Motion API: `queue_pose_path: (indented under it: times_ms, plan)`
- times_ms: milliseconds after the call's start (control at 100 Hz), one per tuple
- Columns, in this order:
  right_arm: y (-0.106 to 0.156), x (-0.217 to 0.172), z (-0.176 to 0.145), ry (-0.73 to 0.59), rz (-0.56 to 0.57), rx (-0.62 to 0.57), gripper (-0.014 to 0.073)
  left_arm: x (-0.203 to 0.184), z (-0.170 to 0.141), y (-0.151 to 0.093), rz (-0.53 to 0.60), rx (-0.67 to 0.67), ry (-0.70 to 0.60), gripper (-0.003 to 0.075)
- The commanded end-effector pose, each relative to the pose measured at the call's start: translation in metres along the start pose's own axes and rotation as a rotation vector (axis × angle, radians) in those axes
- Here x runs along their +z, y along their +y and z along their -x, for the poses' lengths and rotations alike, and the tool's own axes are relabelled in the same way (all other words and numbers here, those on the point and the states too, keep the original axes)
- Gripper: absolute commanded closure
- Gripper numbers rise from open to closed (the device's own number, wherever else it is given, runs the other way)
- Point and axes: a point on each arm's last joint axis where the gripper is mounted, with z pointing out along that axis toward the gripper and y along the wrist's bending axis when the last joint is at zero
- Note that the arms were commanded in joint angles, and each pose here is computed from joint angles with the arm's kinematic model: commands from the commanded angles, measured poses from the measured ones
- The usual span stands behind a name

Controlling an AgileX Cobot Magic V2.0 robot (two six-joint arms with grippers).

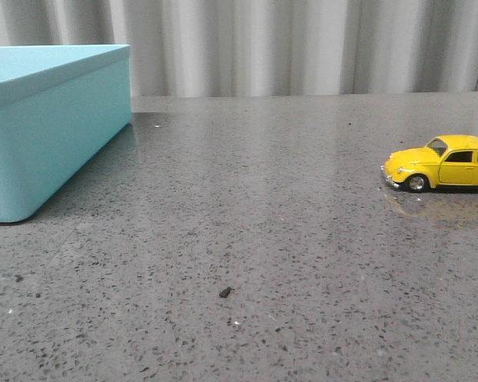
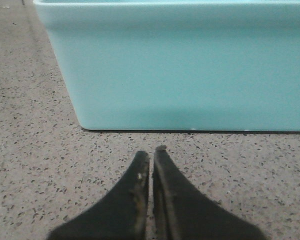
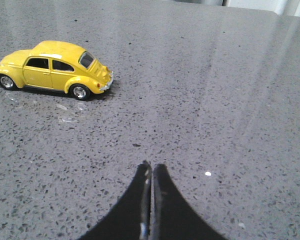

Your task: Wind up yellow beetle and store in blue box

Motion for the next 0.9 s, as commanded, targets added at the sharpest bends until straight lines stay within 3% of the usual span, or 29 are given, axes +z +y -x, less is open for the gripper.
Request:
queue_pose_path:
  times_ms: [0, 890]
  plan:
    - [0.0, 0.0009, -0.0048, -0.015, -0.011, -0.011, 0.0664, 0.0005, -0.0025, -0.0002, -0.01, -0.005, -0.06, 0.0741]
    - [0.0, 0.0009, -0.0048, -0.015, -0.011, -0.011, 0.0664, 0.0005, -0.0024, 0.0003, -0.004, 0.015, -0.06, 0.0741]
